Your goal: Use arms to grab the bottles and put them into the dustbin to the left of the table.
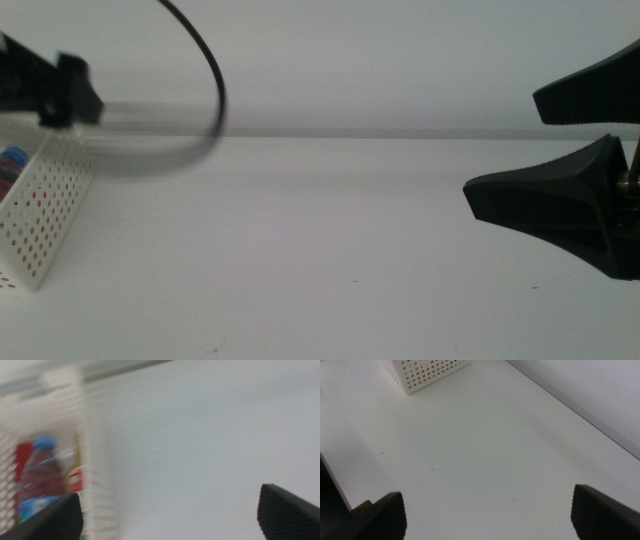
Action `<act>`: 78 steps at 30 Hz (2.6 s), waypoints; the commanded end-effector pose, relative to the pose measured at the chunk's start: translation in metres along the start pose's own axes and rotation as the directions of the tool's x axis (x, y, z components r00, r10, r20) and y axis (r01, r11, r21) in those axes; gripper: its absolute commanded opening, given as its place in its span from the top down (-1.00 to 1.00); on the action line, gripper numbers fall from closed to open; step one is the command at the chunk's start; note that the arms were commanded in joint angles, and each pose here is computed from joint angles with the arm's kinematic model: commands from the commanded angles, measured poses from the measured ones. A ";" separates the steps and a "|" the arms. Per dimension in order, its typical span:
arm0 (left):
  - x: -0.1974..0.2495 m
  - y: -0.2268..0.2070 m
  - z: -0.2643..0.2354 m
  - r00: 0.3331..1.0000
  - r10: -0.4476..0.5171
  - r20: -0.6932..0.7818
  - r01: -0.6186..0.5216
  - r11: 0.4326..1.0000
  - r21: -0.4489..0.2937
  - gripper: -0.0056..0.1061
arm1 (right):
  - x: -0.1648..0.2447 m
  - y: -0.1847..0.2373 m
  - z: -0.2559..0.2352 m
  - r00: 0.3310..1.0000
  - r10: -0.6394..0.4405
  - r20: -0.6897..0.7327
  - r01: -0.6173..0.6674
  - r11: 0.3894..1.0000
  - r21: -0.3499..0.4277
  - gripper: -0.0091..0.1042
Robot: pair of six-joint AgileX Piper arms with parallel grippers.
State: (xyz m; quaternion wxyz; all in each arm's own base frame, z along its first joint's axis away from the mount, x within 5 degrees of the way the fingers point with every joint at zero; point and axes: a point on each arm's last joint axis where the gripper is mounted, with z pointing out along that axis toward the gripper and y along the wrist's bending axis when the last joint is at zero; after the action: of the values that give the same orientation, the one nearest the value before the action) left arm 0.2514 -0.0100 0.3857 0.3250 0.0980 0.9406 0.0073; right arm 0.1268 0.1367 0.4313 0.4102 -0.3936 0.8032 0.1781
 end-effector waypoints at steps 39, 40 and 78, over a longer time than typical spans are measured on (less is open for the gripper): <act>0.093 -0.043 -0.060 0.796 0.016 0.605 -0.053 0.998 0.045 -0.78 | 0.053 -0.008 0.016 0.977 0.016 0.211 -0.035 0.996 0.087 -0.71; 0.098 -0.043 -0.055 0.792 0.015 0.610 -0.051 0.998 0.043 -0.78 | 0.064 -0.011 0.019 0.976 0.026 0.216 -0.050 0.993 0.107 -0.71; 0.285 -0.041 0.045 0.773 -0.115 0.624 0.211 0.974 -0.082 -0.78 | 0.291 -0.020 0.030 0.929 0.003 0.371 -0.279 0.665 0.693 -0.71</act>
State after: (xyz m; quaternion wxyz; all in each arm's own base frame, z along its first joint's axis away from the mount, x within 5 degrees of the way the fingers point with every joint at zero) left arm 0.0538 0.0018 0.1838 0.6124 -0.0018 0.7902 0.0251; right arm 0.0576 0.0025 0.1961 0.6602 -0.0862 0.7448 -0.0438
